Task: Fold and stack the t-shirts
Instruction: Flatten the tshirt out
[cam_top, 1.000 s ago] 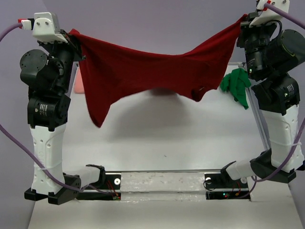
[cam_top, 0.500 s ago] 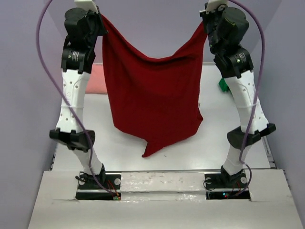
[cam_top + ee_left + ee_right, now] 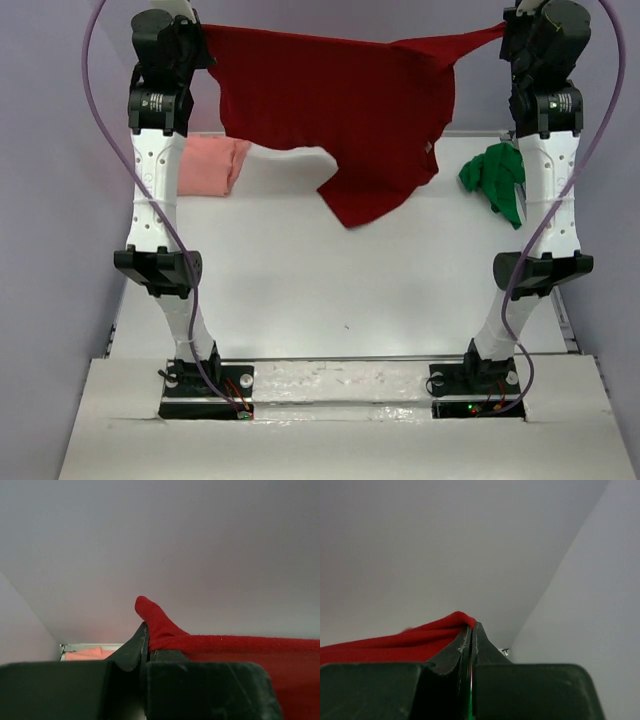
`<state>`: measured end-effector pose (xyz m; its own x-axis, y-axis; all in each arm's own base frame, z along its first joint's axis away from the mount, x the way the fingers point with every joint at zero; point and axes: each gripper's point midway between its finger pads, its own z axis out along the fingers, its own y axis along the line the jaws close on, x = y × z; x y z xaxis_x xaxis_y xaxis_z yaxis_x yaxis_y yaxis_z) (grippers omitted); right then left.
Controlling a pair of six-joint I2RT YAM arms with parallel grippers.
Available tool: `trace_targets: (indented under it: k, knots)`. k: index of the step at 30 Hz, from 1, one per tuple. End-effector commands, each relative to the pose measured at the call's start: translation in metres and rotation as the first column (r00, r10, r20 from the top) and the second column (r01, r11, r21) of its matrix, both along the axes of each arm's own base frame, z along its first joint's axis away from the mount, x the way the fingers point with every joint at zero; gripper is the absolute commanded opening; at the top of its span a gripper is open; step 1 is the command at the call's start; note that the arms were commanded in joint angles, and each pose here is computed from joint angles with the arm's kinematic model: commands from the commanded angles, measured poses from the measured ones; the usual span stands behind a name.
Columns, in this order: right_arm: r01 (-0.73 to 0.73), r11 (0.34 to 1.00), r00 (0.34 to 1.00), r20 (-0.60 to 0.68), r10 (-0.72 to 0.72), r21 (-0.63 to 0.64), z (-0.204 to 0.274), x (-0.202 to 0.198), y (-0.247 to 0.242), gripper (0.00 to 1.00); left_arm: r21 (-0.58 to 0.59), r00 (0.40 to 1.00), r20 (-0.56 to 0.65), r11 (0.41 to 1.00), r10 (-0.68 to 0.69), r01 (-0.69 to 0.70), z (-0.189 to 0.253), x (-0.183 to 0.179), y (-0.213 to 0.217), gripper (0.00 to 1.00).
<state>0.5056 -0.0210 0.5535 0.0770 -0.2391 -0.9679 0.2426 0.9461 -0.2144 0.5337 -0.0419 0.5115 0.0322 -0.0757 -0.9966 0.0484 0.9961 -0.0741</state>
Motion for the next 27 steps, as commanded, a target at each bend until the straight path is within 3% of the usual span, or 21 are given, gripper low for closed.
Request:
trace_targets:
  k: [1,5,9,10,12,13,15,17,22,27]
  knots:
    - [-0.103,0.993,0.966,0.245,0.087,0.053,0.093,-0.076,0.010,0.00,-0.031,0.981,0.194,0.999,-0.007,0.014,0.080,-0.058,0.010,0.00]
    - [-0.141,0.987,0.958,0.261,0.116,0.076,0.099,-0.099,0.014,0.00,-0.039,0.987,0.159,0.999,-0.013,0.019,0.069,-0.073,0.010,0.00]
    - [-0.202,0.965,0.977,0.099,0.187,0.166,0.040,-0.082,0.029,0.00,-0.096,1.000,0.010,0.995,0.002,-0.001,0.011,-0.069,0.010,0.00]
    - [-0.193,0.963,0.981,0.004,0.196,0.190,0.001,-0.066,0.033,0.00,-0.111,0.995,-0.103,0.994,0.003,-0.015,-0.043,-0.059,0.008,0.00]
    - [-0.201,0.953,0.977,-0.027,0.213,0.227,-0.022,-0.076,0.036,0.00,-0.126,0.993,-0.109,0.991,0.036,-0.050,-0.062,-0.071,0.012,0.00]
    - [-0.207,0.949,0.977,-0.003,0.214,0.236,-0.028,-0.075,0.036,0.00,-0.123,0.977,-0.206,0.990,0.046,-0.073,-0.111,-0.070,0.013,0.00]
    - [-0.180,0.947,0.970,-0.112,0.216,0.267,-0.081,-0.069,0.038,0.00,-0.138,0.968,-0.240,0.985,0.070,-0.105,-0.136,-0.080,0.016,0.00]
    - [-0.179,0.929,0.965,-0.124,0.230,0.325,-0.105,-0.082,0.041,0.00,-0.162,0.934,-0.350,0.977,0.077,-0.141,-0.198,-0.095,0.016,0.00]
    - [-0.106,0.903,0.945,-0.241,0.222,0.416,-0.160,-0.115,0.059,0.00,-0.178,0.925,-0.368,0.969,0.093,-0.169,-0.209,-0.133,0.011,0.00]
    - [-0.057,0.877,0.937,-0.279,0.212,0.476,-0.170,-0.160,0.067,0.00,-0.238,0.945,-0.324,0.963,0.041,-0.124,-0.186,-0.176,-0.004,0.00]
